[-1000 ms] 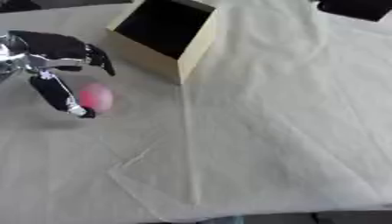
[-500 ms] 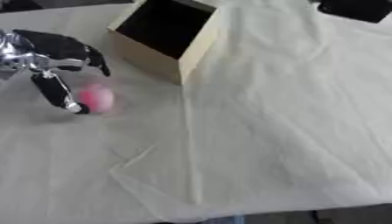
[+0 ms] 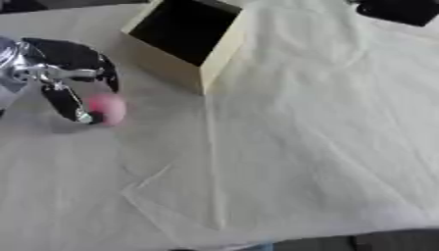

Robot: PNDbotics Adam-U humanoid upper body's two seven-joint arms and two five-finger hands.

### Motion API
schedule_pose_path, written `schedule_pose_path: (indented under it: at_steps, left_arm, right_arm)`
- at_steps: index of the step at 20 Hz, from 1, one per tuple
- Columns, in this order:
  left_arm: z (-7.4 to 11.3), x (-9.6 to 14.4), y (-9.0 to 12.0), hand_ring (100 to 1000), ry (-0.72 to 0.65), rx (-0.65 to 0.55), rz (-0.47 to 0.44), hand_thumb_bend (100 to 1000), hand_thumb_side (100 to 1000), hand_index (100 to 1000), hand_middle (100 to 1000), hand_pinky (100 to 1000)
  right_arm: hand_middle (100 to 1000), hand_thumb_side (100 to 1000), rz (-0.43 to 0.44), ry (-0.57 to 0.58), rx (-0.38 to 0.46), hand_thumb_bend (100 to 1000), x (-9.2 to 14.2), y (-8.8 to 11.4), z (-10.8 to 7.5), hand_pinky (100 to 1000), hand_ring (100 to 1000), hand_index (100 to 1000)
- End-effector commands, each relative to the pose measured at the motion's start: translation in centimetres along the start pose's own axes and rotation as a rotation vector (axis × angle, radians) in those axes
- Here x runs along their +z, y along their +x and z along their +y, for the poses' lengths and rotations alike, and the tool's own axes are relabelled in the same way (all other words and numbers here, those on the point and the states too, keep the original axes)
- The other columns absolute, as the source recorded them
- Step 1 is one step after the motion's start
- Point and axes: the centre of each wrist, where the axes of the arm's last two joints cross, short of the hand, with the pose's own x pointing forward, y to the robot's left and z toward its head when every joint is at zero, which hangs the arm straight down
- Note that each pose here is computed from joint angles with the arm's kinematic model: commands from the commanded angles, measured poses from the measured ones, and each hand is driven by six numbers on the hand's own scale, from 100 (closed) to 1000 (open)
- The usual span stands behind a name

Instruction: Pick up objects on the table and place them in the box.

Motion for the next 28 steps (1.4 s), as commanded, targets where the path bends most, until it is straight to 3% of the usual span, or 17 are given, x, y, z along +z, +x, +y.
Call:
schedule_pose_path:
  at_steps: [1, 5, 6, 8, 19, 28]
  left_arm:
    - [0.4, 0.3, -0.6, 599, 0.051, 0.052, -0.002, 100, 100, 717, 629, 445]
    - [0.7, 0.8, -0.5, 553, 0.082, 0.111, -0.025, 100, 100, 675, 592, 379]
    - [1.0, 1.1, -0.4, 549, 0.098, 0.12, -0.027, 100, 153, 670, 591, 372]
    - [1.8, 1.9, -0.3, 539, 0.134, 0.128, -0.024, 100, 100, 660, 581, 360]
    - [9.3, 6.6, 0.0, 499, 0.438, 0.1, -0.016, 100, 100, 619, 541, 309]
    - [13.6, 5.0, -0.2, 493, 0.578, 0.06, 0.016, 100, 100, 615, 538, 304]
  right_arm:
    - [543, 726, -0.008, -0.021, 0.009, 100, 0.0, 0.2, -1.0, 877, 730, 793]
    - [542, 726, -0.003, -0.021, 0.007, 100, 0.0, 0.1, -1.0, 877, 729, 793]
    - [542, 728, -0.003, -0.021, 0.007, 100, 0.0, 0.0, -1.0, 877, 729, 793]
    - [542, 725, -0.002, -0.021, 0.007, 100, 0.1, 0.0, -0.9, 877, 729, 793]
    - [540, 722, -0.003, -0.033, 0.008, 100, 0.1, 0.1, -1.1, 877, 726, 792]
    - [539, 720, -0.016, -0.043, 0.0, 100, -0.2, 0.3, -1.3, 878, 725, 792]
